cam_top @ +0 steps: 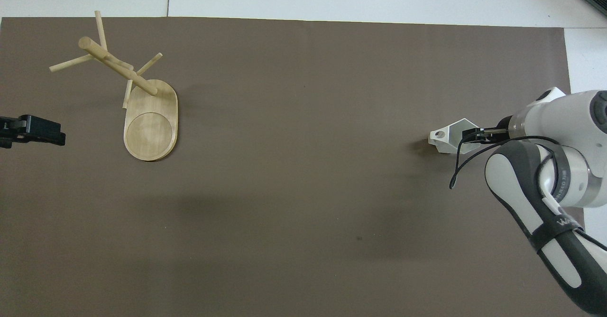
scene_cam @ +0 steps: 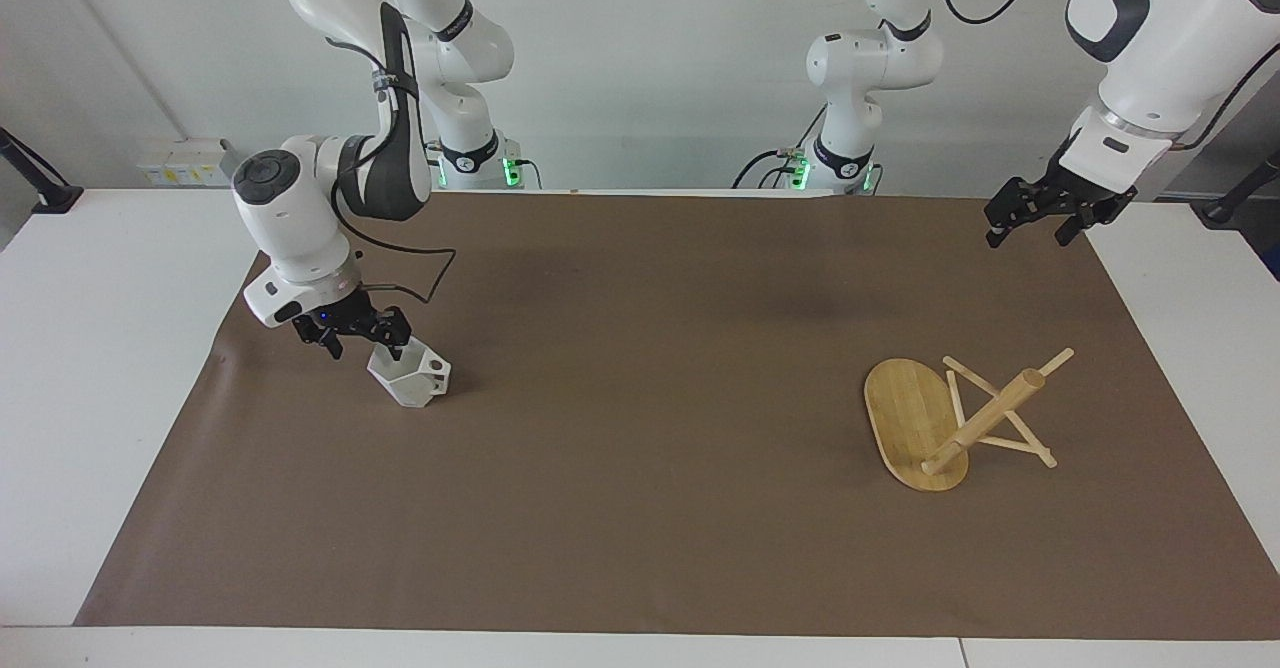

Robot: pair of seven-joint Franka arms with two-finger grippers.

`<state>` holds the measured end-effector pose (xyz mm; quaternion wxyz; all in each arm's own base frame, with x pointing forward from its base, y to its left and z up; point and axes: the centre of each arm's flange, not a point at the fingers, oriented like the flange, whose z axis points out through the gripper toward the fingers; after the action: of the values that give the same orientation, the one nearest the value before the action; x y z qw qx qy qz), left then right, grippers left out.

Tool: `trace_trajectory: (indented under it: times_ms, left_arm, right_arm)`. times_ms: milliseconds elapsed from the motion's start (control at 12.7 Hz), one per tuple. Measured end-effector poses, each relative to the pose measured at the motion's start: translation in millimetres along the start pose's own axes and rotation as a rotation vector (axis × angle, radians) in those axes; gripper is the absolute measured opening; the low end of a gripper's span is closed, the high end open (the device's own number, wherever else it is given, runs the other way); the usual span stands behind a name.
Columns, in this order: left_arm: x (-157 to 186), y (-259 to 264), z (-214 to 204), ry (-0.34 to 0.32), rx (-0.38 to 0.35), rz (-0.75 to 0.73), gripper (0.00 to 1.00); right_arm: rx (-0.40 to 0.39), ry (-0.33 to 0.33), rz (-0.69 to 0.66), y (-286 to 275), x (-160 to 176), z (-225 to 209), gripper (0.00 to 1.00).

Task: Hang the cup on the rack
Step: 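Close the right gripper on the white cup's handle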

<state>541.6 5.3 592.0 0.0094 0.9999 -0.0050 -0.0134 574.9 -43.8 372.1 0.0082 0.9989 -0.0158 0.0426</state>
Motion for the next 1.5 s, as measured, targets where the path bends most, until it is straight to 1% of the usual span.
trace_trajectory:
  times_ms: [79, 236, 315, 394, 473, 788, 867, 945, 1103, 1182, 1261, 1339, 1418, 1497]
  left_arm:
    - [0.0, 0.0, 0.0, 0.000, 0.000, 0.000, 1.00]
    - [0.0, 0.0, 0.0, 0.000, 0.000, 0.000, 1.00]
    - [0.0, 0.0, 0.0, 0.000, 0.000, 0.000, 1.00]
    - [0.0, 0.0, 0.0, 0.000, 0.000, 0.000, 1.00]
    - [0.0, 0.0, 0.0, 0.000, 0.000, 0.000, 1.00]
    - [0.0, 0.0, 0.0, 0.000, 0.000, 0.000, 1.00]
    - [0.0, 0.0, 0.0, 0.000, 0.000, 0.000, 1.00]
    - [0.0, 0.0, 0.0, 0.000, 0.000, 0.000, 1.00]
    - [0.0, 0.0, 0.0, 0.000, 0.000, 0.000, 1.00]
    - [0.0, 0.0, 0.0, 0.000, 0.000, 0.000, 1.00]
    - [0.0, 0.0, 0.0, 0.000, 0.000, 0.000, 1.00]
    - [0.0, 0.0, 0.0, 0.000, 0.000, 0.000, 1.00]
    - [0.0, 0.0, 0.0, 0.000, 0.000, 0.000, 1.00]
    - [0.0, 0.0, 0.0, 0.000, 0.000, 0.000, 1.00]
  right_arm:
    - [0.000, 0.011, 0.000, 0.1, 1.3, -1.2, 0.86]
    - [-0.001, 0.020, 0.001, 0.1, 2.2, -1.9, 0.82]
    - [-0.001, 0.020, 0.001, 0.1, 2.2, -1.9, 0.76]
    - [-0.001, 0.020, 0.001, 0.1, 2.2, -1.9, 0.76]
    - [-0.001, 0.020, 0.001, 0.1, 2.2, -1.9, 0.72]
    - [0.000, 0.020, 0.002, 0.0, 2.2, -1.9, 0.69]
    - [0.000, 0.020, 0.003, 0.0, 2.2, -1.9, 0.65]
    - [0.000, 0.020, 0.003, -0.2, 2.2, -1.8, 0.65]
    - [0.002, 0.020, 0.000, -2.4, 2.2, -1.8, 0.60]
    - [0.003, 0.020, -0.003, -4.3, 2.3, -1.8, 0.54]
    - [0.004, 0.020, -0.005, -6.1, 2.4, -1.8, 0.52]
    - [0.006, 0.020, -0.006, -7.3, 2.4, -1.7, 0.42]
    - [0.007, 0.020, -0.007, -8.3, 2.4, -1.7, 0.42]
    - [0.007, 0.020, -0.009, -9.5, 2.4, -1.7, 0.35]
